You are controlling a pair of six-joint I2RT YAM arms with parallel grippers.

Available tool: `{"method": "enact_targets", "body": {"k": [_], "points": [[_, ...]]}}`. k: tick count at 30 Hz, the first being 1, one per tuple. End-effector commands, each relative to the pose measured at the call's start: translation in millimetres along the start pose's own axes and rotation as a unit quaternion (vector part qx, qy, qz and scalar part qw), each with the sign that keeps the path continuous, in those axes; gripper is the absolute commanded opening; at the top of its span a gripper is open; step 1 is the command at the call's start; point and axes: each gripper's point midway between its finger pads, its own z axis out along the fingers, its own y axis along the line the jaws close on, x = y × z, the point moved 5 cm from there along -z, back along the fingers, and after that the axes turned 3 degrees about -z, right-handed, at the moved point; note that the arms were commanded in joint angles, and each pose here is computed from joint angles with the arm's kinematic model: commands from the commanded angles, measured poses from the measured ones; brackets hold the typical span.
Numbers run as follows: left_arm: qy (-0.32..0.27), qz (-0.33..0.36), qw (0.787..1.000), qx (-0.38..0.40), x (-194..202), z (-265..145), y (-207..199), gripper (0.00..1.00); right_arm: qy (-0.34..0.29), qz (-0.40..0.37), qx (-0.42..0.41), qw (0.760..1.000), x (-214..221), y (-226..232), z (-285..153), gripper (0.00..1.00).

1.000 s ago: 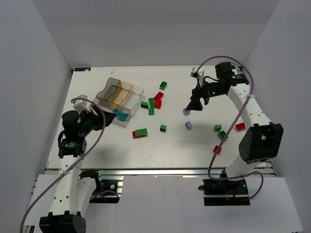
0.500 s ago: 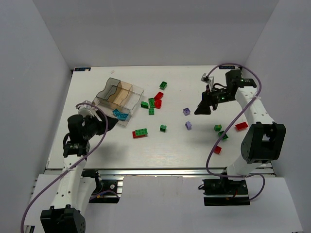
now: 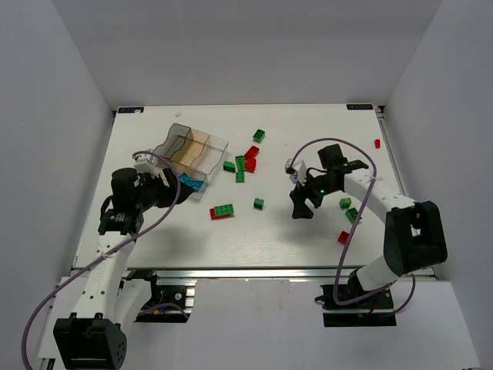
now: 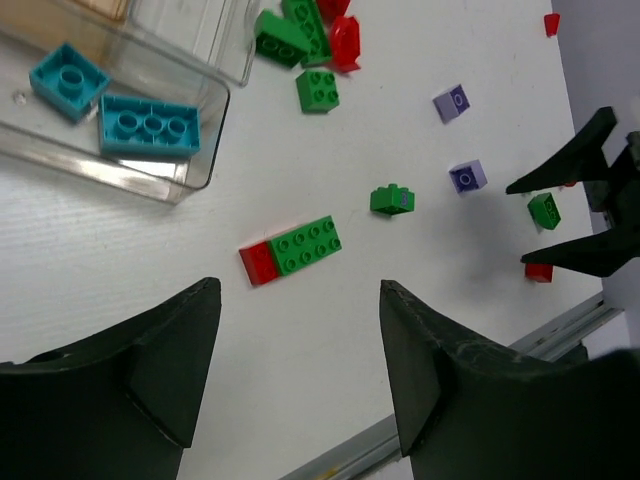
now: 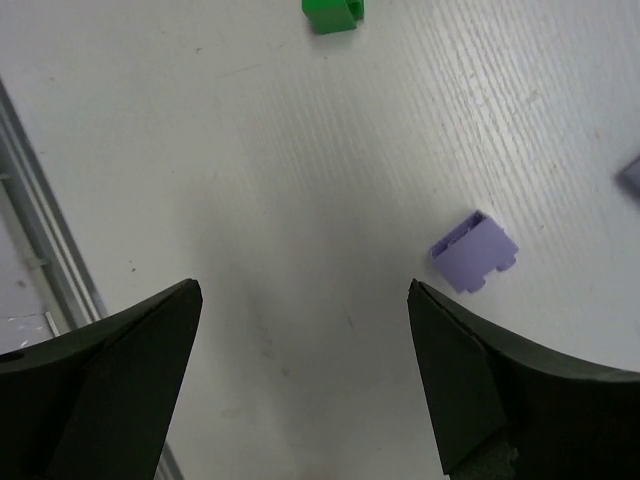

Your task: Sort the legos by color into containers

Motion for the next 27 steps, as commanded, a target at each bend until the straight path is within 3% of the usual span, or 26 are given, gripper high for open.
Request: {"method": "enact_targets", "body": {"k": [1,6,13,27], "points": [[-0.030,0.064,0.997,0.008,-22,-10,-15,0.75,-0.023,-0.069,0.084,0.994,-30,-19,6,0.89],[-0.049,0.081,0.995,0.026,-20,-4,-15,0.75,-0.032,-0.107,0.080,0.990,-61,-6,37,0.88],[-0.057,0.097,0.993,0.021,-24,5,-9,0.75,0.014,-0.134,0.075,0.988,-72,-1,90,0.88],[-0.077,0.117,0.990,0.014,-33,-1,-12,0.76,0.047,-0.155,0.096,0.982,-72,-3,128,0.86]]}}
